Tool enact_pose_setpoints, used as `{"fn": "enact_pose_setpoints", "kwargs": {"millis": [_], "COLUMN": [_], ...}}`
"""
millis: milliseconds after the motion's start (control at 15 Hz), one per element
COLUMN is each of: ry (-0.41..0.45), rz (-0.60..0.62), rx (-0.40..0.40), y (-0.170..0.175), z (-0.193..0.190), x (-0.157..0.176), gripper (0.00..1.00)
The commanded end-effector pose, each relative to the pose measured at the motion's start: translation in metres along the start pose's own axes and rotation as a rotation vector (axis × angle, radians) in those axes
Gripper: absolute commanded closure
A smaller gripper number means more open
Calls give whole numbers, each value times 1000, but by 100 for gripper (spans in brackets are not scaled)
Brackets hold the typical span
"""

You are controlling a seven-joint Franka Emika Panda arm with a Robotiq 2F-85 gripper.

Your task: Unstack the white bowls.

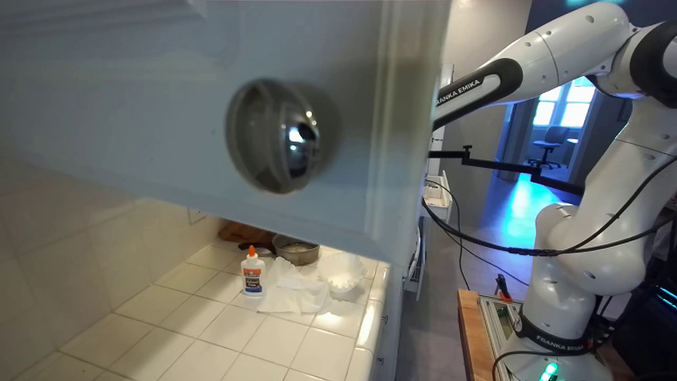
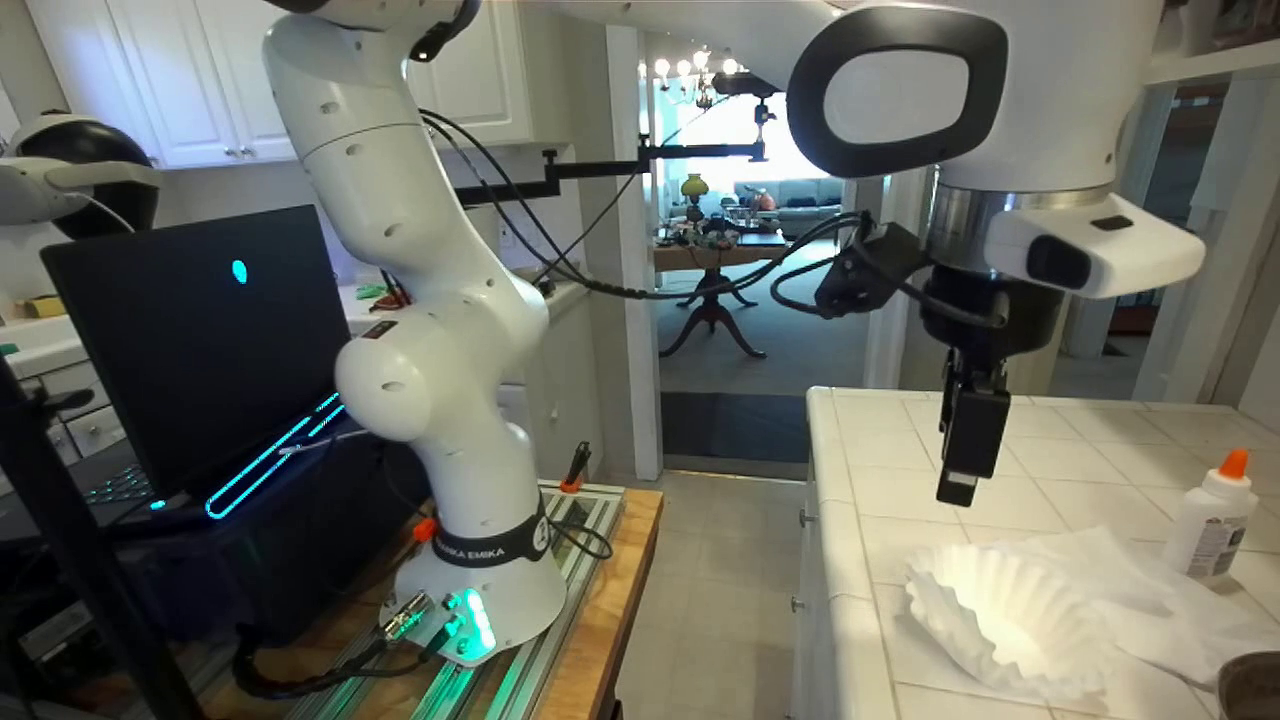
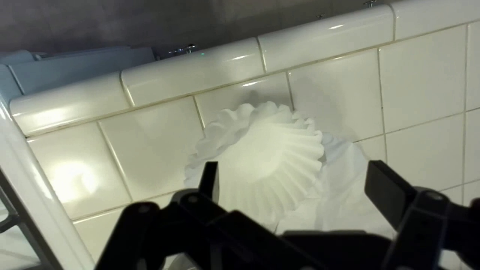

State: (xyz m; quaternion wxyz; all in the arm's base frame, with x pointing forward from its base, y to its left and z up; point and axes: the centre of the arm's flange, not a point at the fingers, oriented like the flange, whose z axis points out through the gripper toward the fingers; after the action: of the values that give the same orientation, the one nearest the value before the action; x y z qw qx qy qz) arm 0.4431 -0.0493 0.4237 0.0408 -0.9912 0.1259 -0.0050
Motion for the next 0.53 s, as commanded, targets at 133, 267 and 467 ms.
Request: {"fn": "enact_pose_setpoints", "kwargs": {"millis": [133,267,467], "ry": [-7,-16,-14], "rz": [128,168,211], "rx": [11,14,-11], "y": [38,47,51], "z": [25,32,46], "x": [17,20,23], "gripper": [0,0,0]}}
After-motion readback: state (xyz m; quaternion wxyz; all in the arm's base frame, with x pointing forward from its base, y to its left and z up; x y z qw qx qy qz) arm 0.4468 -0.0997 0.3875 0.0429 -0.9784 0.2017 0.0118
